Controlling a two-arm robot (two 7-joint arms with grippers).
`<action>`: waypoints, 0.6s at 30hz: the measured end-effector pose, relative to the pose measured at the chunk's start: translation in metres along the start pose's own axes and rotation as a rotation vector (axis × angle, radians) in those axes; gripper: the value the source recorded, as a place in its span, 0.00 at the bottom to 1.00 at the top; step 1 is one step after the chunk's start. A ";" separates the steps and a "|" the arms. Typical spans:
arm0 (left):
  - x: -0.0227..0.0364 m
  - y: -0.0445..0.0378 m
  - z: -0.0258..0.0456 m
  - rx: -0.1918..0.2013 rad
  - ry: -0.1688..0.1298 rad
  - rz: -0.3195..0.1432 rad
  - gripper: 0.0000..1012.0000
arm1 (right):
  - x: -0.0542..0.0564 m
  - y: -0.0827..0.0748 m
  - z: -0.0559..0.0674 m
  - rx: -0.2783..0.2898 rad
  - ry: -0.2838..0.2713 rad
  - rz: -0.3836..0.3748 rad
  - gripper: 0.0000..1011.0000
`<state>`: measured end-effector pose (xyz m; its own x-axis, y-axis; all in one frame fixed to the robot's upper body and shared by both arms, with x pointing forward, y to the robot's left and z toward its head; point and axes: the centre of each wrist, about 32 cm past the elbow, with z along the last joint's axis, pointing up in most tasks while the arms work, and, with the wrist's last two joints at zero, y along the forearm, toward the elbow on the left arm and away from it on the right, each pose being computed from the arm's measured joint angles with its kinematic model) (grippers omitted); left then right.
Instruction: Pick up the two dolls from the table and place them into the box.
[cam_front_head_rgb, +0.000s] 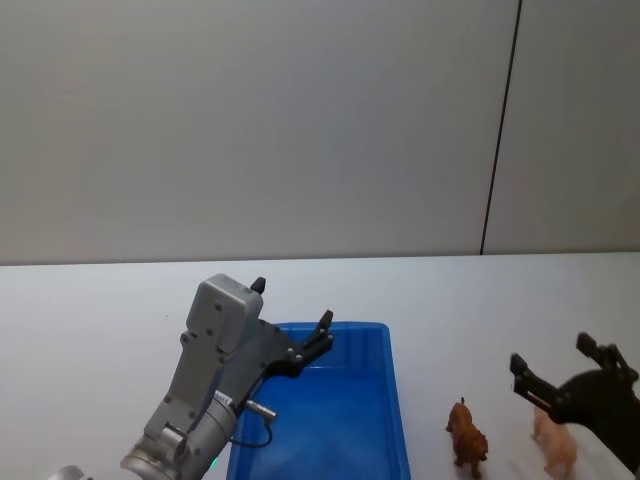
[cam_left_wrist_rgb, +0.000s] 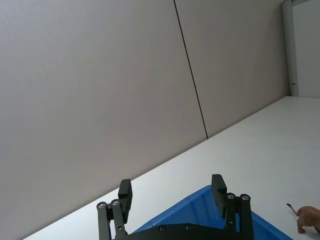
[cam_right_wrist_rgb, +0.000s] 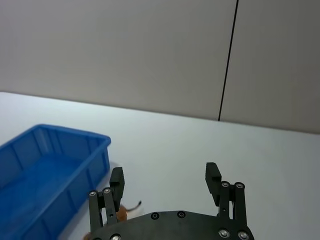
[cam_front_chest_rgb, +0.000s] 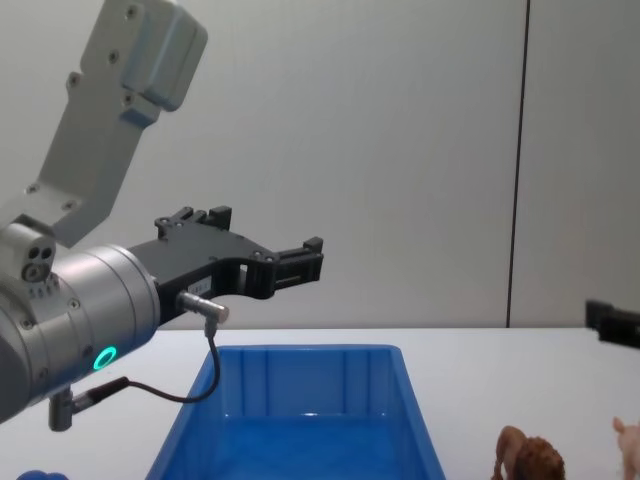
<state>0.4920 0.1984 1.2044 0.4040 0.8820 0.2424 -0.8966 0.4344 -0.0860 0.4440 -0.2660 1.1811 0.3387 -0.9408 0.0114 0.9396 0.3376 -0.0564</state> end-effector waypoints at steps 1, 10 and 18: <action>0.0000 0.0000 0.0000 0.000 0.000 0.000 0.99 | 0.000 0.000 0.000 0.000 0.000 0.000 0.99; 0.0000 0.0000 0.0000 0.000 0.000 0.000 0.99 | 0.015 -0.004 -0.010 -0.111 0.023 -0.001 0.99; 0.0000 0.0000 0.0000 0.000 0.000 0.000 0.99 | 0.022 -0.003 -0.020 -0.202 0.040 0.006 0.99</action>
<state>0.4920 0.1984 1.2044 0.4041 0.8820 0.2425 -0.8966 0.4344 -0.0859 0.4474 -0.2889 1.1612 0.3382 -0.9406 -0.0293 0.9072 0.3342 -0.2557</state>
